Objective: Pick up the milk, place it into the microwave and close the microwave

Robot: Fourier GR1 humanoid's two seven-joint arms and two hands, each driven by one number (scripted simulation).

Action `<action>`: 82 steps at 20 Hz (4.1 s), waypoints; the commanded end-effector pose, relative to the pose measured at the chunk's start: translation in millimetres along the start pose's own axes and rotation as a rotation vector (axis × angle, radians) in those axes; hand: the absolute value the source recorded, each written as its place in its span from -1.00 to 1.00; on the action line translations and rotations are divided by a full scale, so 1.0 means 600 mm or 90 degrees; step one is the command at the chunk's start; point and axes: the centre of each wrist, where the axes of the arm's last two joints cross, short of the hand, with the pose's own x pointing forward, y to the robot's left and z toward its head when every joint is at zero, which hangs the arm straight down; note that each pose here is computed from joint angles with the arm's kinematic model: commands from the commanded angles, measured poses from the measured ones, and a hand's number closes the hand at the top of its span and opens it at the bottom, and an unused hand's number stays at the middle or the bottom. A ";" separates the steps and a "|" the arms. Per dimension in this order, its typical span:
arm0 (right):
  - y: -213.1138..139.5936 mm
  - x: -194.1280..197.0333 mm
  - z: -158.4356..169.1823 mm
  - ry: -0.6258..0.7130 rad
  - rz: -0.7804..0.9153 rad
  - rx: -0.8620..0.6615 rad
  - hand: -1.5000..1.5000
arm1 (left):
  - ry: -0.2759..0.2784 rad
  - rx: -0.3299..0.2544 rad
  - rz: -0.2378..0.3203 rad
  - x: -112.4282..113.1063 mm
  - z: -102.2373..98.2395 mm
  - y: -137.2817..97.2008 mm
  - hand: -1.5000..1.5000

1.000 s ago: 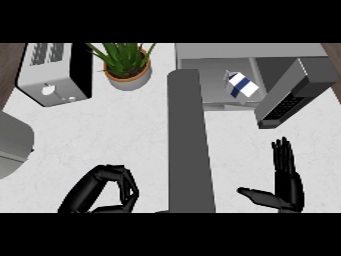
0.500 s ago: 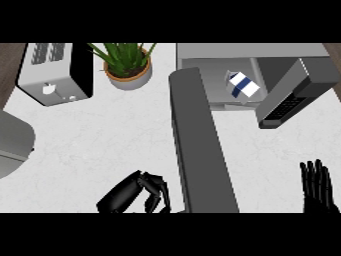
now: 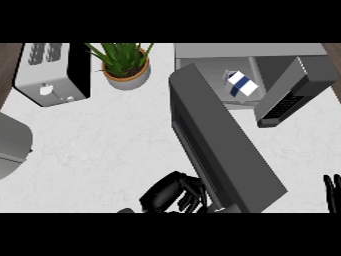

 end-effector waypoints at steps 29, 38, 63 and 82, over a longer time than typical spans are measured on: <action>0.013 0.128 -0.088 -0.085 -0.064 0.178 -1.00 | -0.129 0.268 0.029 0.098 -0.167 0.064 -1.00; 0.016 0.141 -0.115 -0.103 -0.107 0.220 -1.00 | -0.140 0.305 0.022 0.120 -0.199 0.092 -1.00; -0.006 0.177 -0.168 -0.109 -0.117 0.268 -1.00 | -0.161 0.367 0.000 0.130 -0.231 0.127 -1.00; -0.012 0.195 -0.192 -0.102 -0.123 0.296 -1.00 | -0.171 0.384 0.012 0.125 -0.235 0.128 -1.00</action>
